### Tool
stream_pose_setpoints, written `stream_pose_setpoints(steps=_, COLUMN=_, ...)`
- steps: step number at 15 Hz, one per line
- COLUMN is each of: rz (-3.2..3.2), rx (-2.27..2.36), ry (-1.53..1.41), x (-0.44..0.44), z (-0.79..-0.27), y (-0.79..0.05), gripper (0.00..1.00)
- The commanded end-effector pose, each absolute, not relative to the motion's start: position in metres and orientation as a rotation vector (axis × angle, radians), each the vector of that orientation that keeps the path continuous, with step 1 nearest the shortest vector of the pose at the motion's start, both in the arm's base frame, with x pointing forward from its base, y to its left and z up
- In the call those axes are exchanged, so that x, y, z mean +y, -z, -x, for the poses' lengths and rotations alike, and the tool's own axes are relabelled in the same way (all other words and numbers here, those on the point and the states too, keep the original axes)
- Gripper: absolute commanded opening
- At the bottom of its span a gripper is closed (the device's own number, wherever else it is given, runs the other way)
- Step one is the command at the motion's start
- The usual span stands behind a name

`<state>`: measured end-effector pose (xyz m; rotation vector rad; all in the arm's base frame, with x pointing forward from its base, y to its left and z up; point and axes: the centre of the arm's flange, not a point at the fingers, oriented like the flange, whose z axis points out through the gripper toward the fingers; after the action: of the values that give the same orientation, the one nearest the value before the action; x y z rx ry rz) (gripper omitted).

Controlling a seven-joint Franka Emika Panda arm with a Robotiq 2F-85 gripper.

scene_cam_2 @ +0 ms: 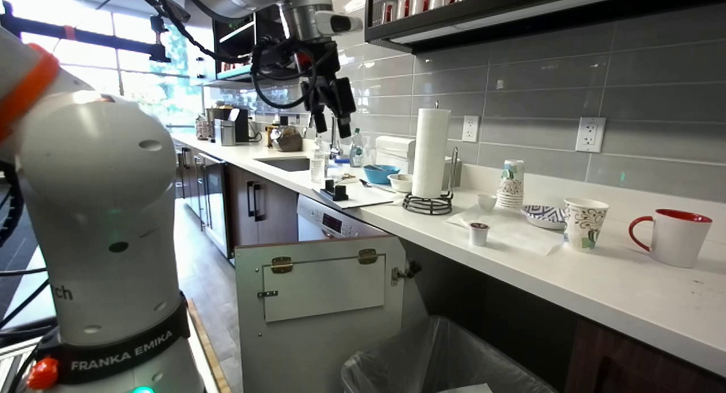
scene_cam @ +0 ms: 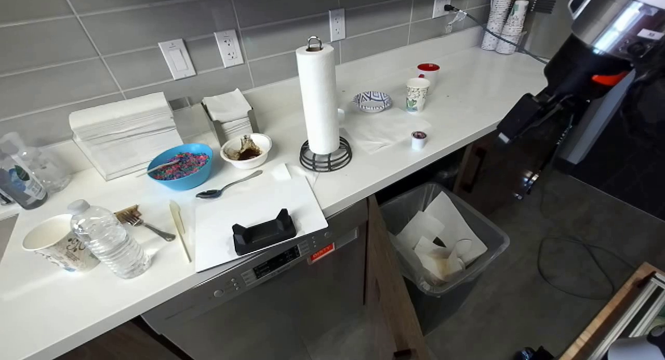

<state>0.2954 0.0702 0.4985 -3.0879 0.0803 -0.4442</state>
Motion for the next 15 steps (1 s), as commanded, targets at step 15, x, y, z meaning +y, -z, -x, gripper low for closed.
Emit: stream_pose_setpoints(steps=15, rz=3.043, rx=-0.093, ry=0.653, x=-0.045, z=-0.436, y=-0.423, gripper=1.00)
